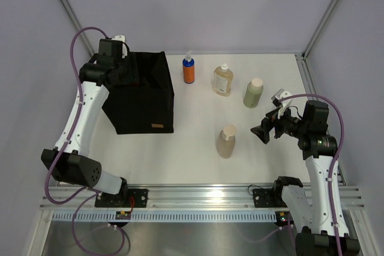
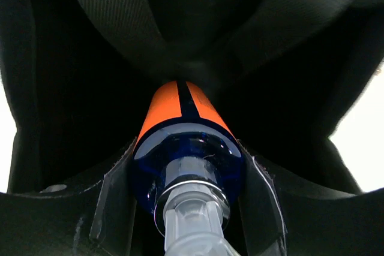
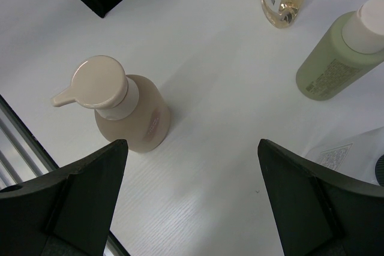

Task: Place the personal care products into the canvas bag

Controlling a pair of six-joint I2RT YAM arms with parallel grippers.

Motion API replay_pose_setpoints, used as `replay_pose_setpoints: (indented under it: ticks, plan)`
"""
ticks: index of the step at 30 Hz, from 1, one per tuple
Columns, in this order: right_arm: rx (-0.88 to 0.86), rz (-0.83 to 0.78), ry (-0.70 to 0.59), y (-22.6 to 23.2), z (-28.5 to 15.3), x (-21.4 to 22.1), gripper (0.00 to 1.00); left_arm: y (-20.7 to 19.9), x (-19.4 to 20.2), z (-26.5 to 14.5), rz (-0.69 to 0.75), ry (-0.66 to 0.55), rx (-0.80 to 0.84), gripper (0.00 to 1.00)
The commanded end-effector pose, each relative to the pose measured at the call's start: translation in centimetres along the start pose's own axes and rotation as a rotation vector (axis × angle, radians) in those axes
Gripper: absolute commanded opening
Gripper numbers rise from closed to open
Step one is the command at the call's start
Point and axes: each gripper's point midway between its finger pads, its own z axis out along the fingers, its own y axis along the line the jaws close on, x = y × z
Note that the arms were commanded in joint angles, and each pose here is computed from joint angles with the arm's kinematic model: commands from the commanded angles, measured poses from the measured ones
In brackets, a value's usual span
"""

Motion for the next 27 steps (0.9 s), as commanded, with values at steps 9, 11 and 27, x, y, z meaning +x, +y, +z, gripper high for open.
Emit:
replay_pose_setpoints:
  ticks: [9, 11, 27]
  plan:
    - [0.005, -0.005, 0.016, -0.4, 0.2, 0.4, 1.00, -2.4, -6.7, 0.7, 0.036, -0.285, 0.152, 0.00]
    - [0.004, -0.005, 0.015, -0.4, 0.2, 0.4, 0.99, -1.8, -6.2, 2.0, 0.036, -0.252, 0.133, 0.00]
    - [0.003, 0.004, 0.031, -0.5, 0.4, 0.8, 0.99, -1.1, -5.3, 4.2, 0.020, -0.230, 0.130, 0.99]
